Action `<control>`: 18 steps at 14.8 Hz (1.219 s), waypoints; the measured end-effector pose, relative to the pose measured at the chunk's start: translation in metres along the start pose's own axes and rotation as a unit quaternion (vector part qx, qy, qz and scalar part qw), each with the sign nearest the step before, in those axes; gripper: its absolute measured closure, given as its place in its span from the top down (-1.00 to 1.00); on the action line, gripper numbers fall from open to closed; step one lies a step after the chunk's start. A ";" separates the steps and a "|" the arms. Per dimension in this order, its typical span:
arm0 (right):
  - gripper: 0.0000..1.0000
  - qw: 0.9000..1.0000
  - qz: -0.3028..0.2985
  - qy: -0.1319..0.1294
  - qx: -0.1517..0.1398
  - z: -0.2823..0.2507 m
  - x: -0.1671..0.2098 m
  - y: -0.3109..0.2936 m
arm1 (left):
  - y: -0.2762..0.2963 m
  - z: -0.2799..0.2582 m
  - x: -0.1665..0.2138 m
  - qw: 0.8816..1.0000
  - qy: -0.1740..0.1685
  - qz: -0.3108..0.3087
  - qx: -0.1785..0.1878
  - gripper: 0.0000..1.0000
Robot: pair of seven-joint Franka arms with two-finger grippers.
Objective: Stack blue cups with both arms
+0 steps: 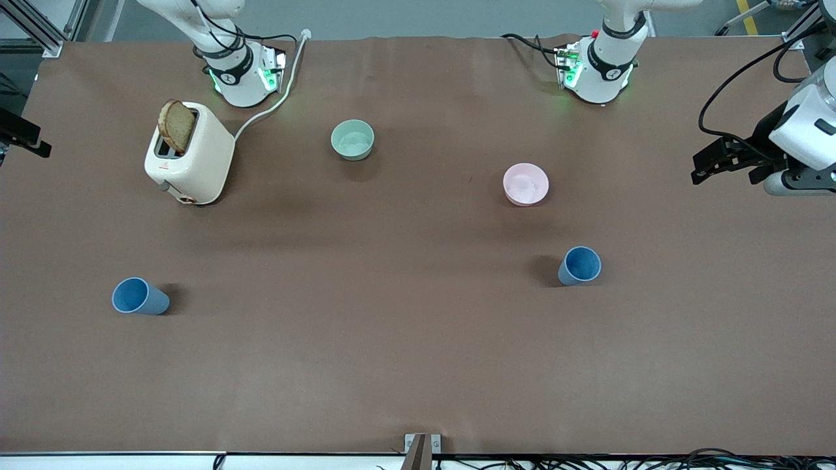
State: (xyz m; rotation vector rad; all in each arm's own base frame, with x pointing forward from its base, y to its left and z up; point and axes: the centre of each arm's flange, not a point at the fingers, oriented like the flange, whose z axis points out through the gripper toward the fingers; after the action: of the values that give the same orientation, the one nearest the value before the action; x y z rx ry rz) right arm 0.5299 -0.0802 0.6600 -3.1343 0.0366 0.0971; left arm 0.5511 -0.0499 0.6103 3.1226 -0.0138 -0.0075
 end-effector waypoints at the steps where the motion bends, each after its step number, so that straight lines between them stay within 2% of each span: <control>1: 1.00 1.000 0.000 0.000 0.000 0.000 0.000 0.000 | 0.000 0.000 0.000 1.000 0.000 0.000 0.000 1.00; 14: 1.00 1.000 0.003 -0.001 0.000 0.002 0.001 0.005 | -0.002 -0.001 0.000 1.000 0.003 -0.001 0.000 1.00; 18: 1.00 1.000 0.003 0.008 -0.001 0.000 0.003 0.005 | -0.001 0.024 0.009 1.000 -0.020 -0.001 0.001 1.00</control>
State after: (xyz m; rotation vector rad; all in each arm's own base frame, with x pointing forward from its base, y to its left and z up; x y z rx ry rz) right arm 0.5323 -0.0857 0.6598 -3.1367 0.0467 0.0725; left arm 0.5603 -0.0496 0.5864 3.1250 -0.0102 -0.0704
